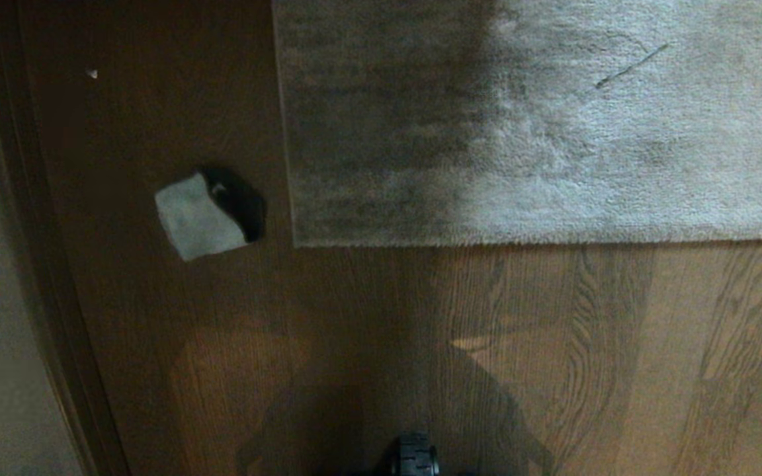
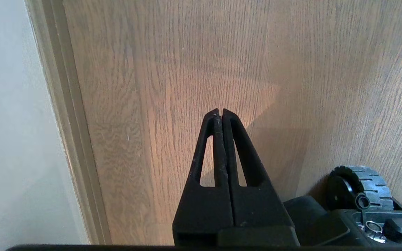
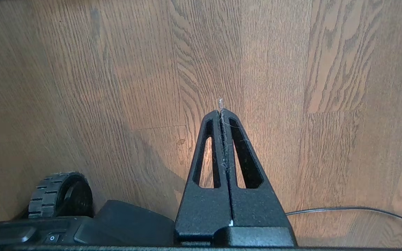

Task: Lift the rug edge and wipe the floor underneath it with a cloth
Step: Pick up the rag

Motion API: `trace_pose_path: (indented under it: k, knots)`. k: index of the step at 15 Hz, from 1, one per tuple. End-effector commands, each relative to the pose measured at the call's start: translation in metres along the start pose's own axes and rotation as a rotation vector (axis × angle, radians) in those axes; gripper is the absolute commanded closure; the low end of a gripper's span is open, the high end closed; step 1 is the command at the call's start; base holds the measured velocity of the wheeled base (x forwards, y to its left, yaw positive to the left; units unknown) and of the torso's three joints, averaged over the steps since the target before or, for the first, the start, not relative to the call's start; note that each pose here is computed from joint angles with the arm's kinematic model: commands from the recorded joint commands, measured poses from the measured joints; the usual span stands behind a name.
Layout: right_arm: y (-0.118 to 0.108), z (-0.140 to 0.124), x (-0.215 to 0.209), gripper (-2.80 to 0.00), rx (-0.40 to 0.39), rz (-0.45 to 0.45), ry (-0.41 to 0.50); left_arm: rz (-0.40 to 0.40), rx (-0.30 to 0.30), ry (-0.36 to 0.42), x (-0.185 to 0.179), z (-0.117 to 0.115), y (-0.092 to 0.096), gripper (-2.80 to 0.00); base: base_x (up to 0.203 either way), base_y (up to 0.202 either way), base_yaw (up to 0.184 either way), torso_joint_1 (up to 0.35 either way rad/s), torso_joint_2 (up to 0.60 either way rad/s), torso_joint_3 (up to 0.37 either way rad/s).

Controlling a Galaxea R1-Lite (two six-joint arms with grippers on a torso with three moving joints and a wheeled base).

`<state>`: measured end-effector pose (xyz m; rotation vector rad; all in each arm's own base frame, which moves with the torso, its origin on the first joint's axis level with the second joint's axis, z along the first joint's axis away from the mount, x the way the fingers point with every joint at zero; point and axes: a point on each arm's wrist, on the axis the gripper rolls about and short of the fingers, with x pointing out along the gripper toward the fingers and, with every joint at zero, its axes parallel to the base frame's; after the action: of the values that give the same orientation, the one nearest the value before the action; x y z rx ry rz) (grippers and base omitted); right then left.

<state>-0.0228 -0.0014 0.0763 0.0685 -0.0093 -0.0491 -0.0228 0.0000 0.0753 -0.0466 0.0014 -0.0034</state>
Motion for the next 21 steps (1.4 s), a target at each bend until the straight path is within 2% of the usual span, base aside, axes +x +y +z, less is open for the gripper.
trace_pose_path:
  k: [1, 21]
  knots:
    - [0.0000, 0.0000, 0.0000, 0.00, 0.001, 0.000, 0.000, 0.000, -0.001, 0.000, 0.0000, 0.0000, 0.0000, 0.00, 0.000, 0.000, 0.000, 0.000, 0.00, 0.000]
    - [0.0000, 0.0000, 0.0000, 0.00, 0.001, 0.000, 0.000, 0.000, -0.002, -0.003, -0.0001, 0.0005, 0.0000, 0.00, 0.000, 0.000, 0.000, 0.000, 0.00, 0.000]
